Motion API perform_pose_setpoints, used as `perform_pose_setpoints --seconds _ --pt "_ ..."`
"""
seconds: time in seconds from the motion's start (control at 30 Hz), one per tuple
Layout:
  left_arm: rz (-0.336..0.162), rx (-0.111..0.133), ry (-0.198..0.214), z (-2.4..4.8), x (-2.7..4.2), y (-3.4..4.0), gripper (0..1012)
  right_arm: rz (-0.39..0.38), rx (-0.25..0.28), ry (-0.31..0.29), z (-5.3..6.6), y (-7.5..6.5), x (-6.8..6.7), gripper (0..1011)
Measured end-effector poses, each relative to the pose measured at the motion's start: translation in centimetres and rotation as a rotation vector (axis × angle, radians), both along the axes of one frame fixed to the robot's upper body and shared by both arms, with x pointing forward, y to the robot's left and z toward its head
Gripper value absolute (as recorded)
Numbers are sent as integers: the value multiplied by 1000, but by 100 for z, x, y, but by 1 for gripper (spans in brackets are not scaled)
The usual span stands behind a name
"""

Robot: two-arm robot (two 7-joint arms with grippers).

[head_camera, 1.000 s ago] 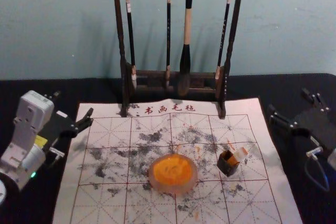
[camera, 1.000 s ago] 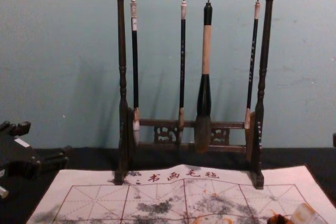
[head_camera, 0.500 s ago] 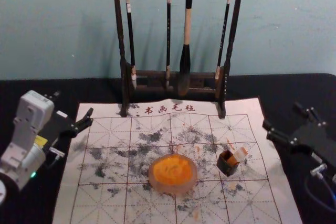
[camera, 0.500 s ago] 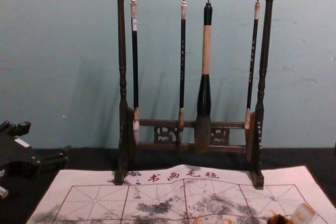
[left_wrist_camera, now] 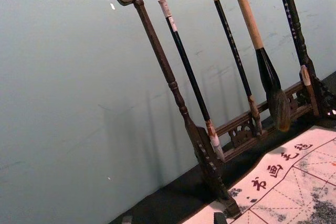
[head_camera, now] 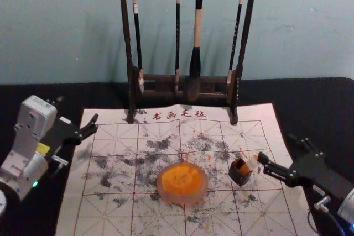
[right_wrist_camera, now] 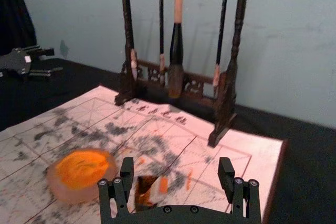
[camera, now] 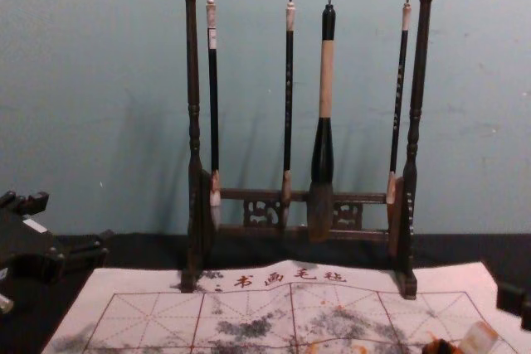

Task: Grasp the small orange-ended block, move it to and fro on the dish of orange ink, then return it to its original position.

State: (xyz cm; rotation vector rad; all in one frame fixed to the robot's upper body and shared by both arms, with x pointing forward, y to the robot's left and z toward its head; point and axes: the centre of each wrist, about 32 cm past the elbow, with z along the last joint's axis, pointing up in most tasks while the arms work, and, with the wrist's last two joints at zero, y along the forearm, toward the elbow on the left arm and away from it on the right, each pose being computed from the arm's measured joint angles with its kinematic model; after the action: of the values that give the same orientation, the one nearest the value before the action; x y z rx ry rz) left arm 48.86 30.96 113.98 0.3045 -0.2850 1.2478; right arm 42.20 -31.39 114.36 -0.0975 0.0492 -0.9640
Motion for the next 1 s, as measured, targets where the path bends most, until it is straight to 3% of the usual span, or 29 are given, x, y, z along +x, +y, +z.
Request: perform_pose_setpoints --seconds 0.57,1.0 --pt "0 0 0 0 0 0 1002 44 13 135 -158 11 29 1000" --pt "0 0 0 0 0 0 1001 54 18 152 -220 25 127 1000"
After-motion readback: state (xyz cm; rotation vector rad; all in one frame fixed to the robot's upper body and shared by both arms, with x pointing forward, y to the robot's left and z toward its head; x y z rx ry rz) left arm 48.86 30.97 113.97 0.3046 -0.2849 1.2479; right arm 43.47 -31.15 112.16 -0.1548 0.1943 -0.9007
